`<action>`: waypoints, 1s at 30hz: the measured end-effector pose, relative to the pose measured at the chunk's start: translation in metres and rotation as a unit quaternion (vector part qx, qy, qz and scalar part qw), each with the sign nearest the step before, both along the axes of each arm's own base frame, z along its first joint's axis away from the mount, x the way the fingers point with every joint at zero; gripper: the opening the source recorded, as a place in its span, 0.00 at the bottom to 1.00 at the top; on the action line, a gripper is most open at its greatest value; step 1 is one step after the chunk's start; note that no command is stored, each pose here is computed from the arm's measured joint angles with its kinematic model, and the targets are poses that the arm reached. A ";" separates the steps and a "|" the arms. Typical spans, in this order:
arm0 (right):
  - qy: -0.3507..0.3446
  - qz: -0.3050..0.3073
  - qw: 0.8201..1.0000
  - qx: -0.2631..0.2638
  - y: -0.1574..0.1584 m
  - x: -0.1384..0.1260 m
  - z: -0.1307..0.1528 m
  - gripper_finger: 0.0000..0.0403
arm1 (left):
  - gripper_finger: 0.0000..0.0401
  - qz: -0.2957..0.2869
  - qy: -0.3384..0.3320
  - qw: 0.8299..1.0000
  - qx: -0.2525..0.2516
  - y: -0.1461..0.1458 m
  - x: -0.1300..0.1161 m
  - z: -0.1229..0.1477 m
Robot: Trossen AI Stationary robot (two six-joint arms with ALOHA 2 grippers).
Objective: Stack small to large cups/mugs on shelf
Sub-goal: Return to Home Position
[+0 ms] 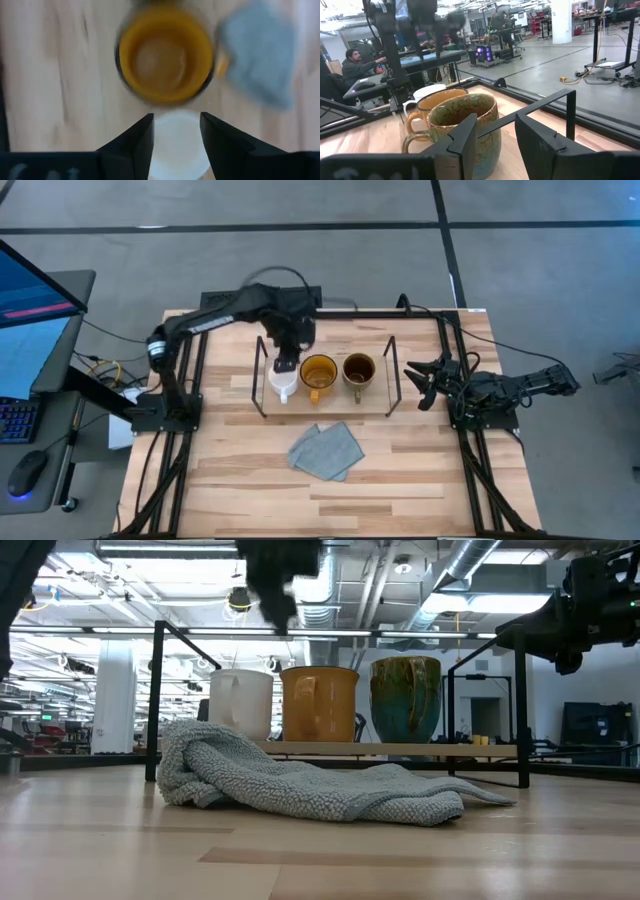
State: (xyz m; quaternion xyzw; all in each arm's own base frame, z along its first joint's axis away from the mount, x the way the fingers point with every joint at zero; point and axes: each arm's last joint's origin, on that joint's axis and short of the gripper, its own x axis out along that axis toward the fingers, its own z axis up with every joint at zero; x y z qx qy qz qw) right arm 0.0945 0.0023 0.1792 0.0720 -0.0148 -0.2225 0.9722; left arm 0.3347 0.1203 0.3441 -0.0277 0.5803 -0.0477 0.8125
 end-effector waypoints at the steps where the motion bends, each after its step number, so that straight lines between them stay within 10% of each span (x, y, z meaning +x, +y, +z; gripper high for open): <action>1: 0.000 0.001 1.000 0.000 0.000 0.000 0.000 0.38 | 0.38 0.004 -0.034 0.999 -0.004 0.001 -0.003 0.009; 17: -0.106 0.036 0.993 -0.024 -0.002 -0.008 0.047 0.38 | 0.38 0.046 -0.364 0.927 0.081 -0.021 -0.120 0.120; 30: -0.066 0.013 0.996 -0.064 -0.012 -0.027 0.087 0.38 | 0.38 0.093 -0.510 0.851 0.083 -0.043 -0.164 0.040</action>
